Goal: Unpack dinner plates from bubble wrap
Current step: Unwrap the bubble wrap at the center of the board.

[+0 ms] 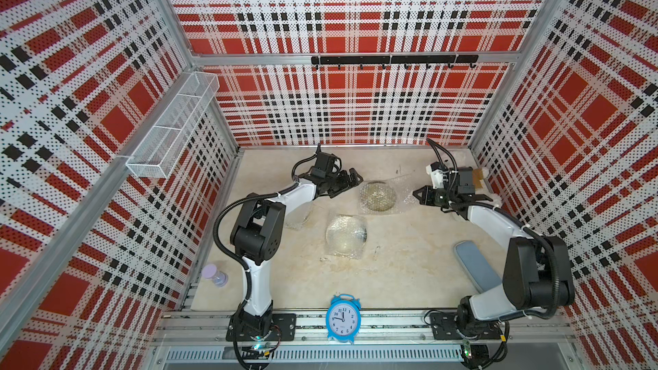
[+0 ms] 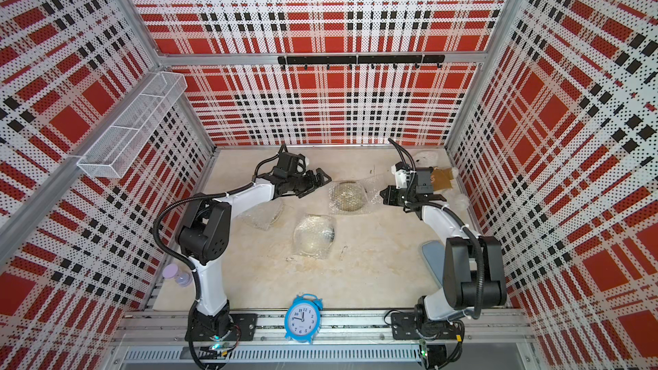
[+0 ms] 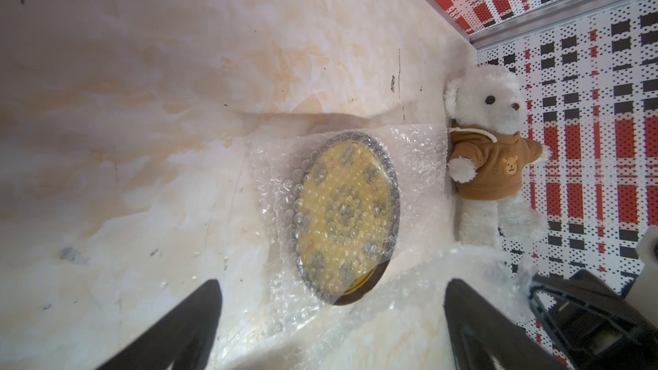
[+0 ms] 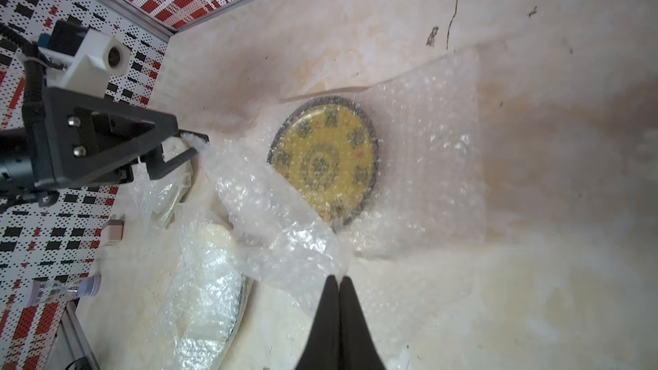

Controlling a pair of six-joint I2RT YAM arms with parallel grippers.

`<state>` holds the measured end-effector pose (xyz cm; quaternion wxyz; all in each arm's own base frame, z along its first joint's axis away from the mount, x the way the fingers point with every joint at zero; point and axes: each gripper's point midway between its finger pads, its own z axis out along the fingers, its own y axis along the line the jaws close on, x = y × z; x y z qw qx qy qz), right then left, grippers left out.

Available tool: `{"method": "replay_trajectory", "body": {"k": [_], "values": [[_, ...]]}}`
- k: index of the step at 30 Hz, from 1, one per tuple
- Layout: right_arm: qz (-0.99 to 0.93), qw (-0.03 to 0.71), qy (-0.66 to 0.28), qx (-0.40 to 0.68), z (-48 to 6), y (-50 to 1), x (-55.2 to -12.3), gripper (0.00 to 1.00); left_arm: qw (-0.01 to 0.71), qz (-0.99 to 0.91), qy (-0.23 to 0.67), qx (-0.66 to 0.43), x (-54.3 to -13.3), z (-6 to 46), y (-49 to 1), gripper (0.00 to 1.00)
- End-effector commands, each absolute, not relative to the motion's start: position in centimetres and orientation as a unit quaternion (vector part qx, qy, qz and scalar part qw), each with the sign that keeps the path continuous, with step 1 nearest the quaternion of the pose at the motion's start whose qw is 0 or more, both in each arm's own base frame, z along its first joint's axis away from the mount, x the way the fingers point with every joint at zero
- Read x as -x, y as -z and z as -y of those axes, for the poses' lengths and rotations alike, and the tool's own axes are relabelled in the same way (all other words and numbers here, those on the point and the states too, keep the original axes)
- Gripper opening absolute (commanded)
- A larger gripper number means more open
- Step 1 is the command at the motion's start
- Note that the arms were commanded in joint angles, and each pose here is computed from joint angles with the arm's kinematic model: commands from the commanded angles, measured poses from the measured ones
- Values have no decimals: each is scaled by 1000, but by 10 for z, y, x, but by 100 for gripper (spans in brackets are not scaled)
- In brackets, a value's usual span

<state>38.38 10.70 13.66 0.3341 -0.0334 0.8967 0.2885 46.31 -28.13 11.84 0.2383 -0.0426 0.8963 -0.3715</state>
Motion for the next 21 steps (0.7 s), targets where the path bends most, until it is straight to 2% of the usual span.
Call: {"method": "replay_trajectory", "body": {"k": [1, 5, 6, 9, 14, 21], "values": [[-891, 351, -285, 50, -108, -141, -368, 0, 273, -884, 378, 32, -469, 279, -154, 100], [-904, 341, -257, 21, -95, -123, -346, 0, 276, -883, 379, 30, -466, 281, -158, 100], [-907, 337, -253, 11, -92, -119, -341, 4, 276, -883, 378, 29, -465, 282, -159, 99], [-913, 332, -236, -14, -84, -110, -331, 8, 275, -883, 379, 25, -462, 286, -160, 99], [-921, 330, -196, -65, -59, -107, -319, 27, 275, -884, 377, 22, -458, 287, -162, 99], [-913, 360, -166, -99, -43, -155, -319, 49, 277, -884, 377, 20, -459, 286, -163, 99]]}}
